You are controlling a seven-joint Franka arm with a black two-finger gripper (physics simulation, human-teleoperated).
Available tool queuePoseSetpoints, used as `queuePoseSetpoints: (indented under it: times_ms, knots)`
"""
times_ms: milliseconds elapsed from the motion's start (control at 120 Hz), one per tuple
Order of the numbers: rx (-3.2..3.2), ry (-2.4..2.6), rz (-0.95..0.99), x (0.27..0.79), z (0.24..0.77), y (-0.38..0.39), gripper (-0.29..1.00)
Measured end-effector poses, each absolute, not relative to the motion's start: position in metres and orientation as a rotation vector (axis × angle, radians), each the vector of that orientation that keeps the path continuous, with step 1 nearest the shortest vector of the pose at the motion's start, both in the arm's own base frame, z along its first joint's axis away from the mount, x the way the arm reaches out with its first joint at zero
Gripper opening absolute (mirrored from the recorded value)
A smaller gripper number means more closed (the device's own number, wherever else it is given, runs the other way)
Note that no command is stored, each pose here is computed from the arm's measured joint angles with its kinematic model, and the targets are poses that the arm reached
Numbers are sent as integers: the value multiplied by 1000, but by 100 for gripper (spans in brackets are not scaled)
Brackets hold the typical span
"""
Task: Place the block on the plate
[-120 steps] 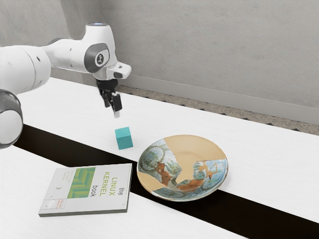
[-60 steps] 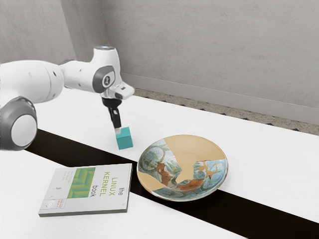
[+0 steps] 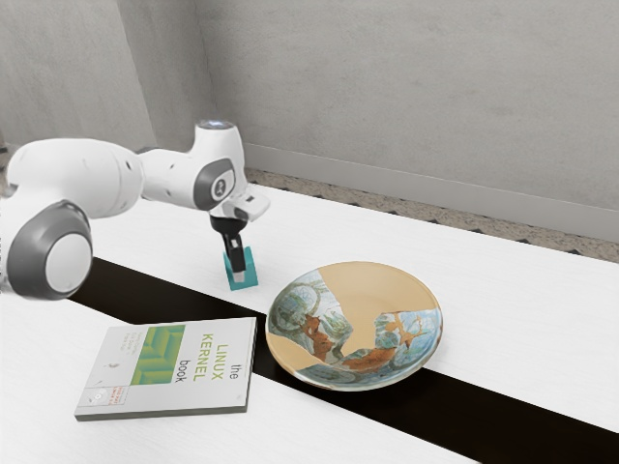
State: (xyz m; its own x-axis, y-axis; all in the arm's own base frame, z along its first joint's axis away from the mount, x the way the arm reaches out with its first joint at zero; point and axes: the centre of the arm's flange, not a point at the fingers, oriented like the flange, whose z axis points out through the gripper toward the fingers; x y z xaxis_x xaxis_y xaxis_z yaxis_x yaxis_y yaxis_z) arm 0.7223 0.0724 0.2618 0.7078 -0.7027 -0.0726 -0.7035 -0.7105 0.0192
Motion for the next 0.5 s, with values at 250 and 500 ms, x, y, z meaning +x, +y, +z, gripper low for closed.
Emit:
queuePoseSetpoints:
  times_ms: [250, 500]
  knots:
    - [-2888, 1183, 99, 724, 258, 73, 38]
    - [-2858, 1205, 30, 717, 305, 52, 39]
